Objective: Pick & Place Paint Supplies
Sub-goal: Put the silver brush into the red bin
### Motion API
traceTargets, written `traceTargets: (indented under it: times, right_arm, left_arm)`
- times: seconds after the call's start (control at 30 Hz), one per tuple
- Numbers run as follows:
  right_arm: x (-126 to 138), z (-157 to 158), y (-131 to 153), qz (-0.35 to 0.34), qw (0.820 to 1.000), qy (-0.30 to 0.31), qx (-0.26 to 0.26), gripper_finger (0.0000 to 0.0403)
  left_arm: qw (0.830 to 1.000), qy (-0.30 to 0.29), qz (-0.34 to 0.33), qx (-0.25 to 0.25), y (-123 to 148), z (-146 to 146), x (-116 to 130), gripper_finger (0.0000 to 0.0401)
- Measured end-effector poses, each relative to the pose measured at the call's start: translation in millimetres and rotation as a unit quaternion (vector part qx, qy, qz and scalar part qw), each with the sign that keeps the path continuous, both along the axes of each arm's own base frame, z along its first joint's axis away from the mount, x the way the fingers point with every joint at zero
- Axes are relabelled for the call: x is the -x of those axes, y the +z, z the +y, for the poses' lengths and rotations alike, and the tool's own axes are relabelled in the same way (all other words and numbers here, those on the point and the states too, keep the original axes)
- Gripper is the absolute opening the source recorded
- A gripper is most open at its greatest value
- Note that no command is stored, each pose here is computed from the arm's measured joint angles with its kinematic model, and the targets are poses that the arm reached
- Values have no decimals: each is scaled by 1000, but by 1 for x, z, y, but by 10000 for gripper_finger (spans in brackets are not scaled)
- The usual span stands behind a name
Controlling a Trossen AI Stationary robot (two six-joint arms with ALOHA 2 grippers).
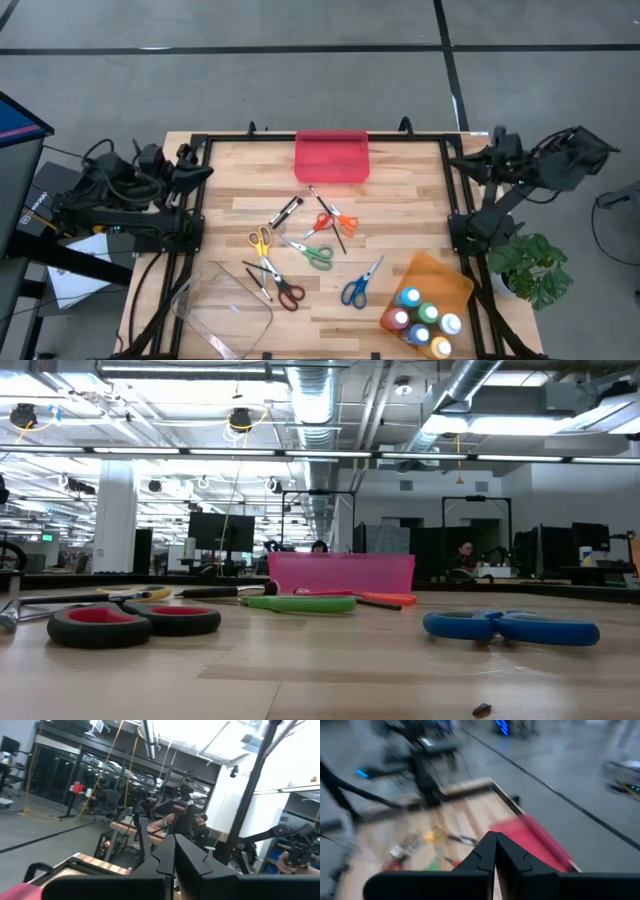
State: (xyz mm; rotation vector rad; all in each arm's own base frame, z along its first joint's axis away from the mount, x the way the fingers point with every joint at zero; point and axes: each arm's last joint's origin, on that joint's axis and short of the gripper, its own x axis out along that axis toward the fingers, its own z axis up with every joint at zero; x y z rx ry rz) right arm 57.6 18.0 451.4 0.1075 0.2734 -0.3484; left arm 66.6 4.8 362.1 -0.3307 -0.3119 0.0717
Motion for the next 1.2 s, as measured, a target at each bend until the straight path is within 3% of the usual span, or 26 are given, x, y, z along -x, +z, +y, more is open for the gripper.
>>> traceTargets:
  times: [0.23, 0.37, 0.53, 0.7, 1.07, 1.2]
  right_arm:
    - [10, -3, -48, -142, 982, 120, 5, 1]
    - [16, -5, -71, -238, 955, 178, 18, 1]
    - [30, -14, -99, -307, 925, 223, 15, 1]
    - [35, -15, -127, -328, 906, 264, -28, 0]
    - [5, 14, -193, -214, 922, 322, 0, 0]
    - [-3, 24, -219, -189, 916, 354, 6, 0]
  left_arm:
    - [1000, 18, 16, 17, -1, 2, -13, 1]
    - [1000, 18, 16, 18, 0, 2, -22, 1]
    - [1000, 18, 15, 18, 1, 2, -33, 1]
    - [999, 14, 14, 29, 1, 3, -44, 1]
    - [997, 8, 50, 61, -7, 4, -69, 1]
    - [995, 5, 67, 73, -12, 4, -78, 1]
